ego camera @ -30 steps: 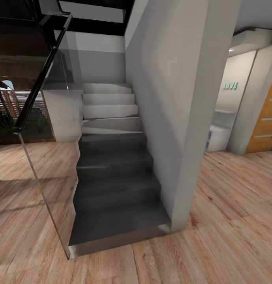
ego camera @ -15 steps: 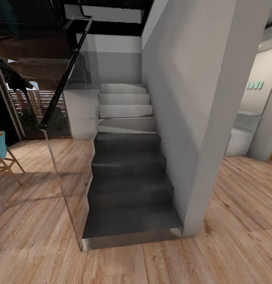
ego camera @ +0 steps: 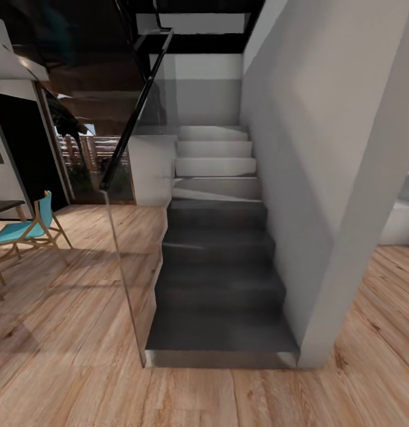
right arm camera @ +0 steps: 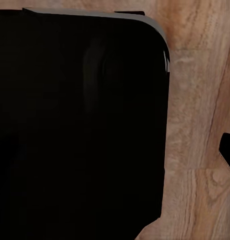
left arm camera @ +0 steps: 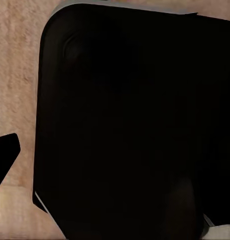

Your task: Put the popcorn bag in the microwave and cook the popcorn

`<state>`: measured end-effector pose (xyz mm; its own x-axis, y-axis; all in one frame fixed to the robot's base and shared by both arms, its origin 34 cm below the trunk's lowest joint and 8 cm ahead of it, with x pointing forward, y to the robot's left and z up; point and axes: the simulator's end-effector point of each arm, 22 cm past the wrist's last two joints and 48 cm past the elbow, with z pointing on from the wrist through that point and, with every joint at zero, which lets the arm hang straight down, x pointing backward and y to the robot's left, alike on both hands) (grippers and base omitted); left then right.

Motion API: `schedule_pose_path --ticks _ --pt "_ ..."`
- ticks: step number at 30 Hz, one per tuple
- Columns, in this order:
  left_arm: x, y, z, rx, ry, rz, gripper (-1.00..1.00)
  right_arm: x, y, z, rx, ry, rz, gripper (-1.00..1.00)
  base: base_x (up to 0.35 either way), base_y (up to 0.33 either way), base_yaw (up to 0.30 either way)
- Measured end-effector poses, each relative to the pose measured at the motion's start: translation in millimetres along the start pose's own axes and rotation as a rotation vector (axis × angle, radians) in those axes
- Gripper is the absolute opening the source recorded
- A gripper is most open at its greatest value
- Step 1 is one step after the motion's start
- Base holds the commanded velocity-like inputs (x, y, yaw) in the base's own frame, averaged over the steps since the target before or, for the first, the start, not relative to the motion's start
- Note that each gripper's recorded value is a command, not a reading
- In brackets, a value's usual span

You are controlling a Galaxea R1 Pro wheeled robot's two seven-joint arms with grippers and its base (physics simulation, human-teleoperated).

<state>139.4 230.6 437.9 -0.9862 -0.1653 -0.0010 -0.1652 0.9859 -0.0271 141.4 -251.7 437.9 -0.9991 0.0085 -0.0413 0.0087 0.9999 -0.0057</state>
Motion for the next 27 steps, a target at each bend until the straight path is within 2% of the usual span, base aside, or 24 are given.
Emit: schedule_pose_path --ticks 6,27 --pt "0.0 0.3 0.0 -0.001 0.0 -0.018 1.0 0.3 -0.1 0.0 0.001 0.001 0.001 1.0 0.0 0.0 0.277" --pt "0.2 0.2 0.0 0.0 0.0 -0.018 1.0 0.0 -0.7 0.0 0.003 0.0 0.001 1.0 0.0 0.0 0.277"
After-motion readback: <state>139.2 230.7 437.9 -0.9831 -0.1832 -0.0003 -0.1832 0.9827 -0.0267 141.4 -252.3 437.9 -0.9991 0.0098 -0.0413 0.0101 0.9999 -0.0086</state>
